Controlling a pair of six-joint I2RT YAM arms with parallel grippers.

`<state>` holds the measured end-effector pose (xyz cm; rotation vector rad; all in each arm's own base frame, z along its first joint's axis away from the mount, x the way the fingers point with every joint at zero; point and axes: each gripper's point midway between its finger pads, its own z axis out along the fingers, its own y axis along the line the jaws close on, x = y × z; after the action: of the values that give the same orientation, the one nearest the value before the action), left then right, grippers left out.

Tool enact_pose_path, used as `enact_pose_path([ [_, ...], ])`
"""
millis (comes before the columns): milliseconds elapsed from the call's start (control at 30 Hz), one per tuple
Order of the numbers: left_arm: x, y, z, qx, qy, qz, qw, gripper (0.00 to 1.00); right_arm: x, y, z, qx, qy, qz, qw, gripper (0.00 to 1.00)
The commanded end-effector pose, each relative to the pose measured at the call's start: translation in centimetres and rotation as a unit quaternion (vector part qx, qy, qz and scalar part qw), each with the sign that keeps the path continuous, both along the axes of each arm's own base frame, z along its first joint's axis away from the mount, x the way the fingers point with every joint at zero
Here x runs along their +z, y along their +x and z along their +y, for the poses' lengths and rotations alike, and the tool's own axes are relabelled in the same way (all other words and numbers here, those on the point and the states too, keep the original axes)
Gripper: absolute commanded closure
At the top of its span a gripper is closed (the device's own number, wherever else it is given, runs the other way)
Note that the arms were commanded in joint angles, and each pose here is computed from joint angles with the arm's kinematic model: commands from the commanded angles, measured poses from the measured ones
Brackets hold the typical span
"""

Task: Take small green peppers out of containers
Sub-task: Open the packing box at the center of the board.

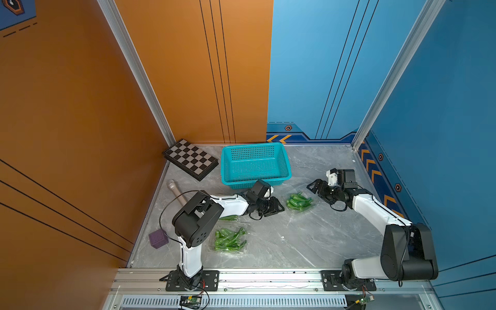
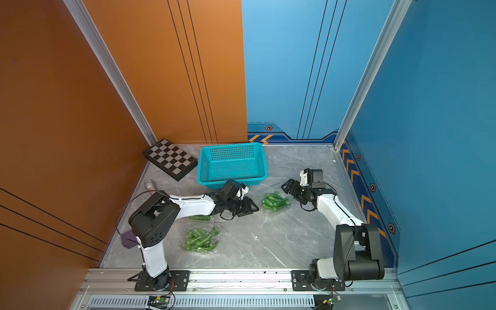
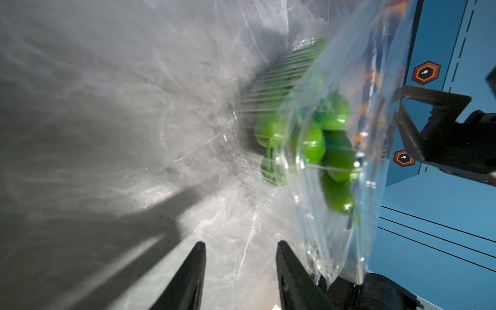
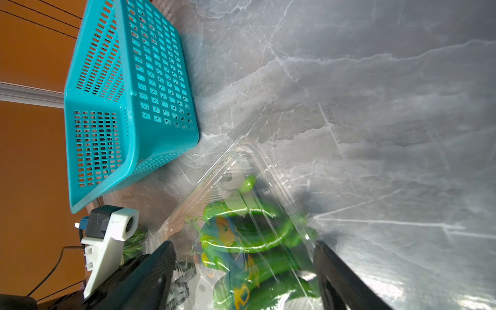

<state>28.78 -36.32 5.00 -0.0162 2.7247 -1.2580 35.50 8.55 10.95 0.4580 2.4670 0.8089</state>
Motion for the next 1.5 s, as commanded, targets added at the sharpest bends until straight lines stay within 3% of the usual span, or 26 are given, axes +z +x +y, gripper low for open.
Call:
enact_pose_path([
  [0,-0.2,-0.1,-0.4,0.002,-0.013,0.003,1.0,0.55,-0.9,-0.4,0.1,-0.005,-0.002,0.019,1.0,0.18],
  [467,1.6,0.0,-1.0,0.005,-0.062,-0.005,0.998,0.56,-0.9,-0.3,0.7,-0.003,0.0,0.02,1.0,0.18],
  [1133,1.5,0.1,1.5,0.023,-0.057,-0.005,0.998,0.55,-1.0,0.2,1.3,0.001,-0.006,0.022,1.0,0.18],
  [1467,3.4,0.2,1.5,0.025,-0.076,-0.018,0.997,0.53,-0.7,0.2,1.4,0.001,-0.009,0.019,1.0,0.16],
])
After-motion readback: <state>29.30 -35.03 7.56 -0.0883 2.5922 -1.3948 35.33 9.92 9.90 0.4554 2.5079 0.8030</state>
